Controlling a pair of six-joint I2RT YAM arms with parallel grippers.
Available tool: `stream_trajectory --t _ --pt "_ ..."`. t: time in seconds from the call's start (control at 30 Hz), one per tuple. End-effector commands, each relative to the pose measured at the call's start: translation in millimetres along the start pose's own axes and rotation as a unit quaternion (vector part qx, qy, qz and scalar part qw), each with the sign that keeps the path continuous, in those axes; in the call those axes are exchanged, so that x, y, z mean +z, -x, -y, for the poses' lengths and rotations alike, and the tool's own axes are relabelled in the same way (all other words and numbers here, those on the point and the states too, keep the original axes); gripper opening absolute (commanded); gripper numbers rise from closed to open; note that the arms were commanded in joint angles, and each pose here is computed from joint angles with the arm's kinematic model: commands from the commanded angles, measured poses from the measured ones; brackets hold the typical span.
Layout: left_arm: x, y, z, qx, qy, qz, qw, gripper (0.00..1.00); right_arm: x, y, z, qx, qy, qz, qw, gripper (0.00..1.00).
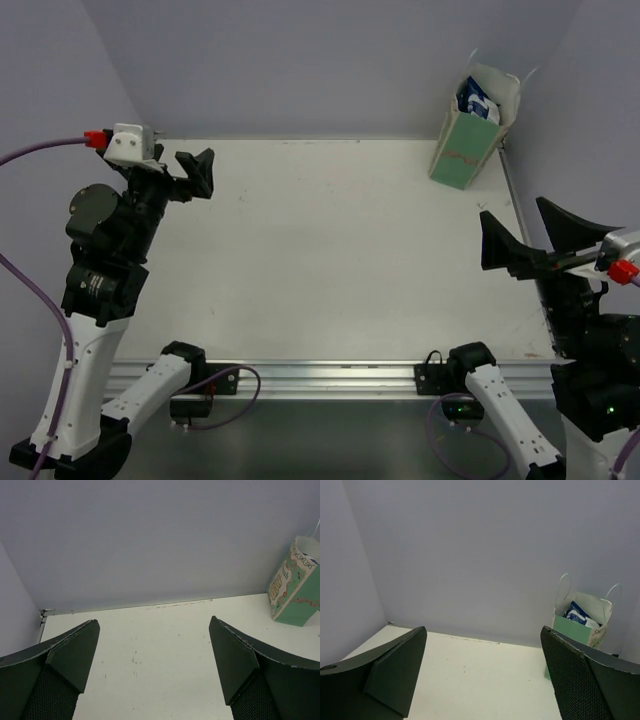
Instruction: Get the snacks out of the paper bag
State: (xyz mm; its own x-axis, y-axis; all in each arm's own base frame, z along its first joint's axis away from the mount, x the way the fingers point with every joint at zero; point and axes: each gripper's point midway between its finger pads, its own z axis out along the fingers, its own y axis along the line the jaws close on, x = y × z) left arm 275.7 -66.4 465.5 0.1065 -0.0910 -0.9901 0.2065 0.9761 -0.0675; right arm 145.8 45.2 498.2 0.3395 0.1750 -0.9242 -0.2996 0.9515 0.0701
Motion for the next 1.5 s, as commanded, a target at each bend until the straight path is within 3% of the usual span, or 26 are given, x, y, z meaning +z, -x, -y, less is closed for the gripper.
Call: stream_trajectory --t 0.0,0.17,0.3,0.47,0.57,0.6,0.67,0.7,0.77,0.8,0.87,0.93,0.97,1.03,1.23,1.47 --pt "4 6 -1 -0.023 0.011 0.01 1.0 1.0 10 -5 3 0.014 -0.01 -0.014 1.0 0.99" --pt "17 -27 -1 -0.037 0.017 -0.047 0.998 1.0 37 -36 5 0.041 -0.022 -0.071 0.996 0.99" --pt "21 -42 12 -0.061 -0.011 -0.06 0.996 1.0 66 -55 4 0.073 -0.028 -0.098 0.992 0.99" --pt "23 -67 9 -0.072 0.0 -0.091 0.993 1.0 129 -96 42 0.056 -0.129 -0.158 0.977 0.99" --pt "21 -79 7 -0.07 0.005 -0.104 0.992 1.0 163 -72 64 0.033 -0.18 -0.139 0.973 0.99" --pt "21 -81 7 -0.068 0.005 -0.107 0.992 1.0 183 -103 73 0.027 -0.192 -0.177 0.965 0.99" --pt "18 -89 5 -0.064 0.008 -0.116 0.991 1.0 207 -97 92 0.034 -0.2 -0.178 0.963 0.99" --pt "16 -88 3 -0.063 0.016 -0.115 0.991 1.0 223 -135 106 0.034 -0.212 -0.223 0.951 0.99" --pt "12 -89 0 -0.064 0.023 -0.114 0.991 1.0 241 -132 127 0.017 -0.224 -0.225 0.948 0.99" --pt "9 -86 -1 -0.065 0.026 -0.109 0.992 1.0 255 -163 142 0.008 -0.236 -0.252 0.938 0.99" --pt "5 -84 -2 -0.066 0.028 -0.108 0.992 1.0 274 -165 155 0.0 -0.234 -0.252 0.939 0.97" --pt "0 -84 -2 -0.066 0.026 -0.106 0.992 1.0 291 -206 172 -0.004 -0.234 -0.284 0.93 0.92" --pt "-2 -87 -3 -0.065 0.029 -0.111 0.991 1.0 300 -204 175 -0.004 -0.231 -0.278 0.932 0.9" --pt "-5 -89 -5 -0.065 0.032 -0.114 0.991 1.0 311 -238 187 -0.006 -0.231 -0.3 0.926 0.88" --pt "-14 -106 -8 -0.066 0.044 -0.146 0.986 1.0 336 -285 201 -0.036 -0.202 -0.311 0.928 0.85" --pt "-26 -121 -20 -0.048 0.074 -0.183 0.979 1.0 347 -323 219 -0.06 -0.208 -0.307 0.927 0.71"
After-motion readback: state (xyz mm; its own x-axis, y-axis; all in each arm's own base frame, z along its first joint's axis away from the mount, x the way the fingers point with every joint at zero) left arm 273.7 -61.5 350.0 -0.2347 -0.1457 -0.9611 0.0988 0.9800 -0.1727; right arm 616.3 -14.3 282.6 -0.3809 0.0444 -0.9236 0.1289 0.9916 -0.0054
